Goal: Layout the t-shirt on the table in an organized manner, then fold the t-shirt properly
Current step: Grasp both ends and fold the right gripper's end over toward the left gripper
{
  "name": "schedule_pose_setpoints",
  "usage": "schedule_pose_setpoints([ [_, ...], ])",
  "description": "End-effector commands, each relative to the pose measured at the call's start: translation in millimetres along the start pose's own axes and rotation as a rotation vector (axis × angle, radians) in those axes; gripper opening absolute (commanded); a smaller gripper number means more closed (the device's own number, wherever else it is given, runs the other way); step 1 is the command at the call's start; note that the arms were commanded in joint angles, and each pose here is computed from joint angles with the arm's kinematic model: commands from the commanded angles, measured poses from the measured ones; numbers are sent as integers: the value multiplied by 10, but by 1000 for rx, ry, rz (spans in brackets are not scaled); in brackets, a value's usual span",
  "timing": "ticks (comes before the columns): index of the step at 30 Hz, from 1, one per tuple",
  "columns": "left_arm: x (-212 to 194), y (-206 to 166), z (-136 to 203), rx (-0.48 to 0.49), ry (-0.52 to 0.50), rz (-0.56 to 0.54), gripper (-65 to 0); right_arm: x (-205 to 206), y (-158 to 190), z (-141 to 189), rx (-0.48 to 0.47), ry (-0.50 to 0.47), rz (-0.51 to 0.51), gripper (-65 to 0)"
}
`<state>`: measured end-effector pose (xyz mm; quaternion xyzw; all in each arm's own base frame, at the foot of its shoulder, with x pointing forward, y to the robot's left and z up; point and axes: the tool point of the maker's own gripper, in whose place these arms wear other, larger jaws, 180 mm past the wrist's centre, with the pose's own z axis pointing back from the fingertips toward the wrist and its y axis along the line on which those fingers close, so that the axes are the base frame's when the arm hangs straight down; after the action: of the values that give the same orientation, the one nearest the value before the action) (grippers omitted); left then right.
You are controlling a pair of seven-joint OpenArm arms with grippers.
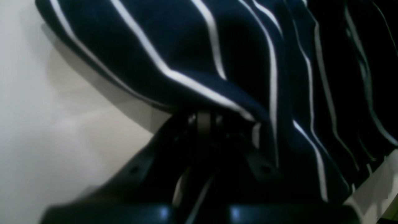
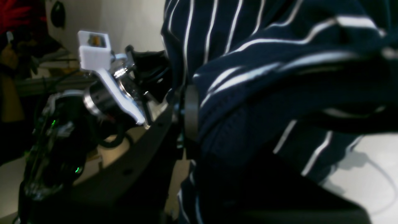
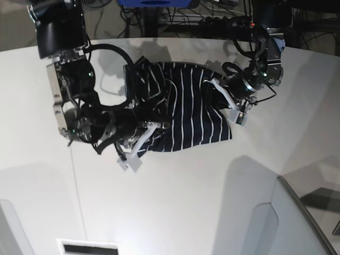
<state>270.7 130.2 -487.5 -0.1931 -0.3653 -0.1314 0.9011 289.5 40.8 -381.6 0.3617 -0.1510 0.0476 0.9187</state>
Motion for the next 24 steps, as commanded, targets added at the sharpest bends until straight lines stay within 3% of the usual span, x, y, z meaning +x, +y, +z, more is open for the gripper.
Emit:
schedule_pose_setpoints([
  [1,23,50,26,9,8,-18,-650,119,205,-22,58,-22,11,-645],
  [12,166,137,166,33,-24,-71,-650,75,308,-480,42,17,68,-645],
  [18,365,523,481,148,-92,-66,-650,147,251,-536,22,20,70,-645],
  [24,261,769,625,202,-25,-67,-650,151,332,-593,24,23,77,-642],
])
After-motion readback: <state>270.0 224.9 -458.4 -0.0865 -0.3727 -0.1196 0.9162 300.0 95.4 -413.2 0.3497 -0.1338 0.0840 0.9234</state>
